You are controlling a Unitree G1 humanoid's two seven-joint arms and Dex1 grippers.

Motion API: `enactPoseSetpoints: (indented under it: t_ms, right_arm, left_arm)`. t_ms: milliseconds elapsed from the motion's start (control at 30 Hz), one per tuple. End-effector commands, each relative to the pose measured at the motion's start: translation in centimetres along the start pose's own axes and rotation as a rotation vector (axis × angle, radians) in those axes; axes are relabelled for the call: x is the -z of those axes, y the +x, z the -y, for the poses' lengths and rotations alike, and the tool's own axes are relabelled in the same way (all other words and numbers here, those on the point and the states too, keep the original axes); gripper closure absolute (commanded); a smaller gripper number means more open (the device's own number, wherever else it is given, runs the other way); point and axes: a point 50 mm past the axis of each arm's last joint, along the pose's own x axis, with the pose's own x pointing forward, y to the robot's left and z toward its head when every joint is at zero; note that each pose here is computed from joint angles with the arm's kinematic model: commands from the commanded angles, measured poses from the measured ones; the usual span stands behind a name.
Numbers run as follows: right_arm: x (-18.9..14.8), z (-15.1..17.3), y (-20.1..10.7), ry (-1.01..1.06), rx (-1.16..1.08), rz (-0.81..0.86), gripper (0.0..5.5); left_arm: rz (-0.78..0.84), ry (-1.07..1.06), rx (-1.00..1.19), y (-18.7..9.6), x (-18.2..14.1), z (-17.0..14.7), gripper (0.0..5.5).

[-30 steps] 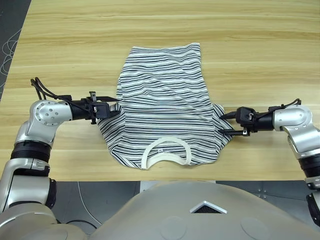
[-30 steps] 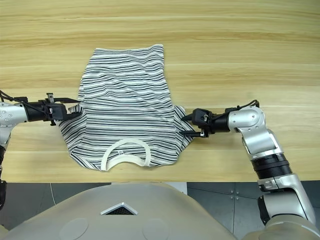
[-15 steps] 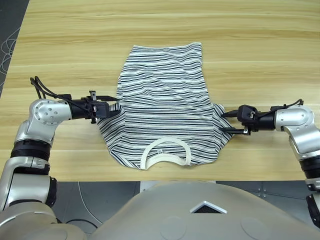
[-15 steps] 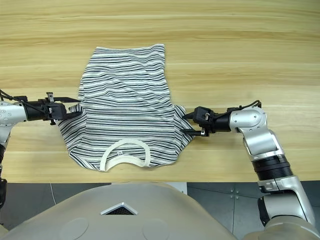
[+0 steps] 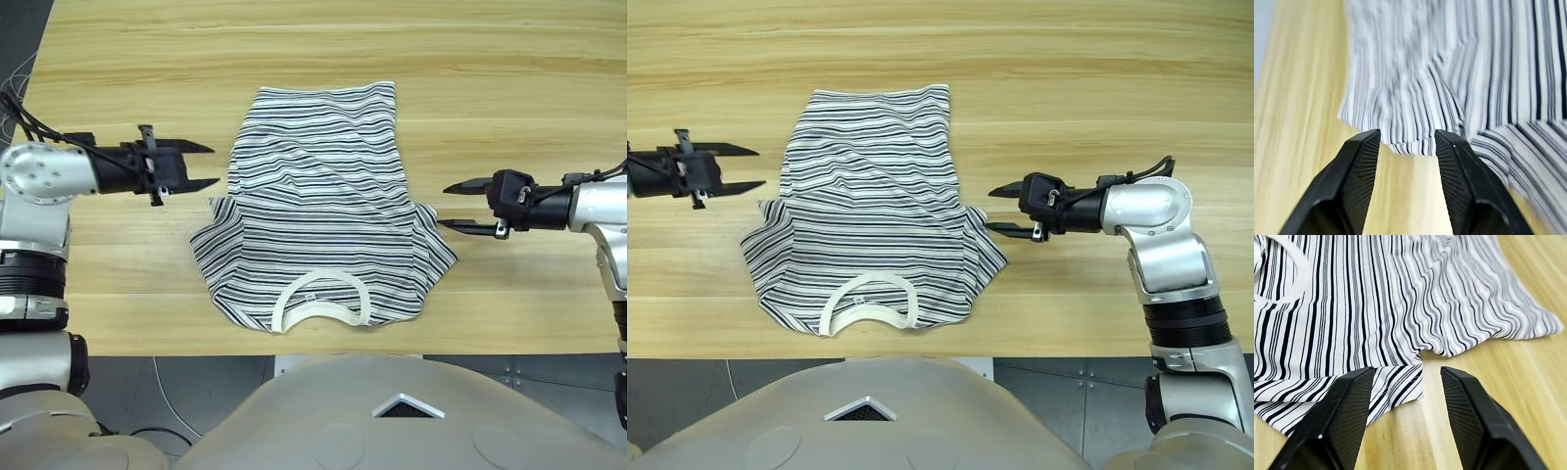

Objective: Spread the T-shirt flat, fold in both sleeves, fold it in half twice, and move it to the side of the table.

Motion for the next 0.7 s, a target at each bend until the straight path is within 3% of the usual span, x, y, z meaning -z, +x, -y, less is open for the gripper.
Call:
enactPoseSetpoints:
  t_ms: [33,133,300,700]
  right_arm:
    - [0.3,-0.6,-0.5,0.018,0.031,-0.013,2.99]
    - [0.7,-1.3,-0.5,0.04,0.047,-0.011,2.99]
    - [1.1,-2.2,-0.9,0.072,0.082,-0.015,2.99]
    - [0.9,-2.6,-0.9,0.082,0.089,-0.014,2.99]
  left_arm:
    - [0.052,-0.406,0.029,-3.6,1.9,0.7,3.44]
    - [0.115,-0.698,0.083,-5.3,3.3,2.0,3.44]
    - [0.085,-0.918,0.078,-5.3,5.9,3.4,3.44]
    - [0.011,-1.115,0.109,-1.8,9.8,8.1,3.44]
